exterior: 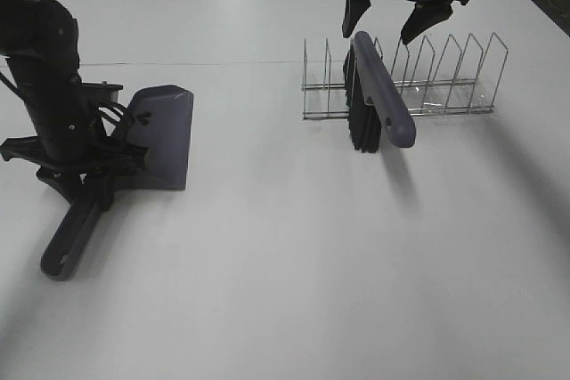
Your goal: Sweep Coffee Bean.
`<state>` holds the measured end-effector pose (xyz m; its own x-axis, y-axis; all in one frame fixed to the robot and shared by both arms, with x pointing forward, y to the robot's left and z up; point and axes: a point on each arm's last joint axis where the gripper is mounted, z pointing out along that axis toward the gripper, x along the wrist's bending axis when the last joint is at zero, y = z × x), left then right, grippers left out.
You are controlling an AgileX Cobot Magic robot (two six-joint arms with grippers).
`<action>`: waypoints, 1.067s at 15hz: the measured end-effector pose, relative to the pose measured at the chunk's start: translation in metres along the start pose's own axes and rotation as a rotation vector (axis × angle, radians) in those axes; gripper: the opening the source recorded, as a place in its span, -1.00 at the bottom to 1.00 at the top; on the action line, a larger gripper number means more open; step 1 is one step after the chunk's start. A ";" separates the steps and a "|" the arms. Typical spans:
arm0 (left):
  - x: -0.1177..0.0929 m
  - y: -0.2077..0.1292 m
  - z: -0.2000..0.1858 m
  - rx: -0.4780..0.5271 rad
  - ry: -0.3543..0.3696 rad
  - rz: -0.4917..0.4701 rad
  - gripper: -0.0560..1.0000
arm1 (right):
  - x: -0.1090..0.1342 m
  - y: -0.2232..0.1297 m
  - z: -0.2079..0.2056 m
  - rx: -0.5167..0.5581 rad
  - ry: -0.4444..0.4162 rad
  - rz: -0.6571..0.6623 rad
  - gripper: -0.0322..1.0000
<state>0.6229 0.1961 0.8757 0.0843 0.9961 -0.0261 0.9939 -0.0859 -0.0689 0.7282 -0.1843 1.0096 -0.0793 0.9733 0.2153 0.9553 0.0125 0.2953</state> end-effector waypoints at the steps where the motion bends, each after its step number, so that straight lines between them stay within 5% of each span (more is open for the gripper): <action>1: -0.002 0.001 0.000 0.002 -0.020 0.009 -0.25 | 0.001 0.000 -0.005 -0.010 0.001 -0.005 0.46; 3: -0.003 0.000 0.000 0.003 -0.035 0.016 -0.20 | 0.001 0.001 -0.007 -0.014 0.001 -0.007 0.46; 6: -0.004 0.000 -0.002 0.000 -0.047 0.020 0.19 | 0.000 0.001 -0.007 -0.015 -0.010 -0.011 0.46; 9: -0.003 -0.001 -0.033 -0.078 -0.043 0.037 0.24 | 0.000 0.001 -0.007 -0.015 -0.012 -0.018 0.46; 11: 0.019 0.002 -0.082 -0.176 -0.046 0.001 0.25 | 0.001 0.002 -0.020 -0.041 -0.019 -0.045 0.46; 16: 0.085 0.000 -0.124 -0.234 -0.038 -0.088 0.25 | 0.007 -0.004 -0.076 -0.131 -0.036 -0.088 0.46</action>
<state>0.6387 0.2834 0.9967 -0.0013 0.9977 -0.0679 0.9869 0.0122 0.1606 0.7017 -0.1946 1.0811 -0.1485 0.9774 0.1506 0.8995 0.0701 0.4313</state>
